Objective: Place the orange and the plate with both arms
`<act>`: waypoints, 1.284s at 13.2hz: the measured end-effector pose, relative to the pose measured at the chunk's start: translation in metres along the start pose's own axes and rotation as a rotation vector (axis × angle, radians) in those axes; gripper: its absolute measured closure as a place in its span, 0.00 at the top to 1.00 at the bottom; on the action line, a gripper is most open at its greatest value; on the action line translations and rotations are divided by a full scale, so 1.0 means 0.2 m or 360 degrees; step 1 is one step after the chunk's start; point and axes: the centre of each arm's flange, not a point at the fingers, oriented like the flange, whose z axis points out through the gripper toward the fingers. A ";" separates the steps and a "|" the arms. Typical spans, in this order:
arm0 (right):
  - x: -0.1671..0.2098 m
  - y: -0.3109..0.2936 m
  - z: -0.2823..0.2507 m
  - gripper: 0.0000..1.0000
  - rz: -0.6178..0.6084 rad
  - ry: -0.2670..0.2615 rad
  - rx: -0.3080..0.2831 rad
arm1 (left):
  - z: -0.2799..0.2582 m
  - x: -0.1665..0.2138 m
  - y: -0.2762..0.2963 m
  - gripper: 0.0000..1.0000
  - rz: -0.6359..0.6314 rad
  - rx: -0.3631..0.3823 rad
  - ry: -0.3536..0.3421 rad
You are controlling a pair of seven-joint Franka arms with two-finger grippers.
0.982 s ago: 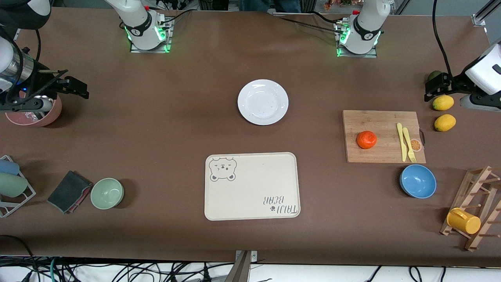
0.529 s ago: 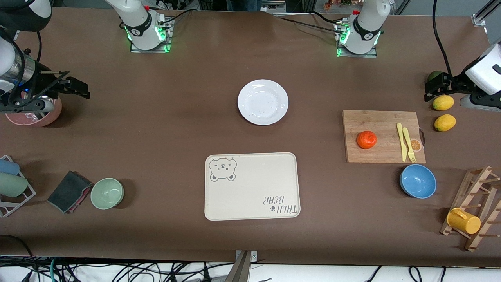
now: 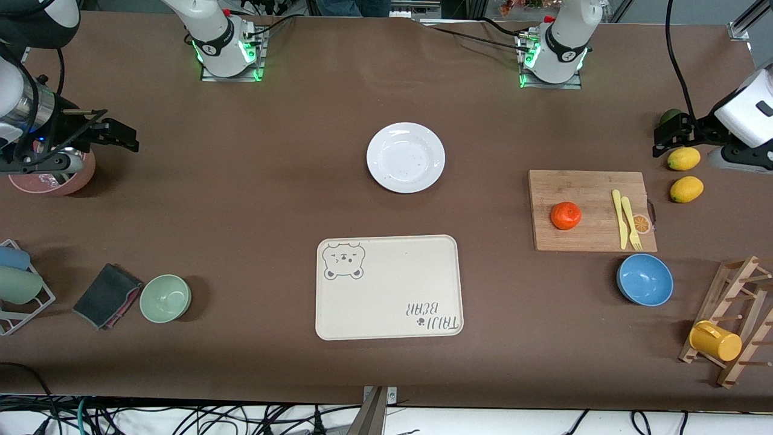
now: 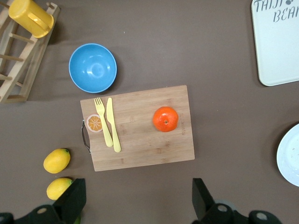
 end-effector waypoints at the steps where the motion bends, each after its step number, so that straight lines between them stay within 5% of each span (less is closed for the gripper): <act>1: 0.00 0.00 0.00 1.00 0.0000 0.0000 0.0000 | 0.08 0.04 0.00 1.00 0.0028 -0.0020 -0.0045; 8: 0.00 0.00 0.00 1.00 0.0000 -0.0004 0.0000 | 1.00 0.40 0.10 1.00 0.0198 -0.0158 -0.0416; 17: 0.00 0.00 0.01 1.00 0.0000 -0.0024 0.0000 | 1.69 0.42 0.11 1.00 0.0187 -0.0183 -0.0522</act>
